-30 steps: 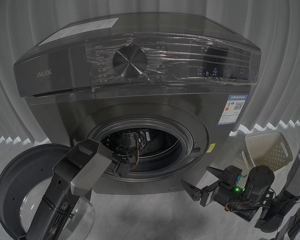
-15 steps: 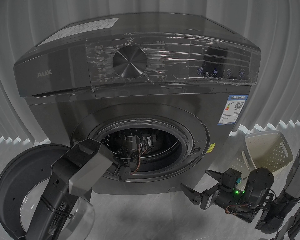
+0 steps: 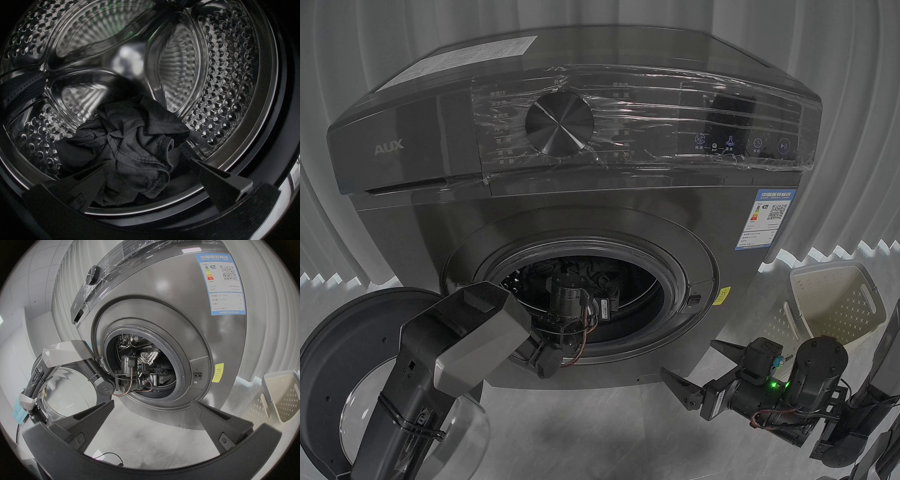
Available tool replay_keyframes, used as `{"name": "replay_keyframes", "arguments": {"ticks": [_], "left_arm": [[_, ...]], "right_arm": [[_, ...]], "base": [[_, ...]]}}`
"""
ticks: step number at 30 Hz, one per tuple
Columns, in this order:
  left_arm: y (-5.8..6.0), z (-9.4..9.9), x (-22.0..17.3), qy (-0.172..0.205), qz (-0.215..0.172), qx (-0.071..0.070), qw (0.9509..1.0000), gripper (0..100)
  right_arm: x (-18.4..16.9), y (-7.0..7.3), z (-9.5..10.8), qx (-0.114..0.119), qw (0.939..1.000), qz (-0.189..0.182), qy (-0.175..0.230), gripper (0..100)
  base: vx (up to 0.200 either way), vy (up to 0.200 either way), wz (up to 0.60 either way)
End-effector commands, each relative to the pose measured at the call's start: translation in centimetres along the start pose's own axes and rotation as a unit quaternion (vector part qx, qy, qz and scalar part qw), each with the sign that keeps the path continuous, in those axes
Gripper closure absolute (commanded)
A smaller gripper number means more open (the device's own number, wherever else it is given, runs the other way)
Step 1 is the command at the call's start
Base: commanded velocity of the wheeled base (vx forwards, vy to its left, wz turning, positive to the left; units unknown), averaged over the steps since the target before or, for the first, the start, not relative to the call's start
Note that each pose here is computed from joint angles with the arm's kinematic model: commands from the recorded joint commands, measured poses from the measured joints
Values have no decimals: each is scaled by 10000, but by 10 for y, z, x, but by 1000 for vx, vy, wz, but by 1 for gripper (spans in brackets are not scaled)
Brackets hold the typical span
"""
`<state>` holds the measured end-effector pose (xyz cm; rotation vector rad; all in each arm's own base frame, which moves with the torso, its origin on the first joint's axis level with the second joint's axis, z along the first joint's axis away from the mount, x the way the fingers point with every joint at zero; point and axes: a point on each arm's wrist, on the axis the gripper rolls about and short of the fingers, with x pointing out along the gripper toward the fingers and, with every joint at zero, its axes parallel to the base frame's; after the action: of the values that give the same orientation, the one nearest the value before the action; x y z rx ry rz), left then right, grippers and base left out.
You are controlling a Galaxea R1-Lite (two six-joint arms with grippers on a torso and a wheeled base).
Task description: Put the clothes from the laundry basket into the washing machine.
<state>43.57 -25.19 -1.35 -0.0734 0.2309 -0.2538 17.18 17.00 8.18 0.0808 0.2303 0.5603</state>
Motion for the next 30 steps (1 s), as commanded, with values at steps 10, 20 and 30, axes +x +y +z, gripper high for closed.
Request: {"name": "replay_keyframes", "arguments": {"ticks": [10,20,30], "left_arm": [[7,-7,17,-51,82,-20,10000,100],[6,19,36,-775,125,-244,9966,100],[9,33,49,-1219,228,-328,9917,100]], "right_arm": [[0,0,0,0,10000,9,-3,0],[0,0,0,0,10000,9,-3,0],[0,0,0,-8,10000,9,-3,0]], "base": [[0,0,0],[0,0,0],[0,0,0]]}}
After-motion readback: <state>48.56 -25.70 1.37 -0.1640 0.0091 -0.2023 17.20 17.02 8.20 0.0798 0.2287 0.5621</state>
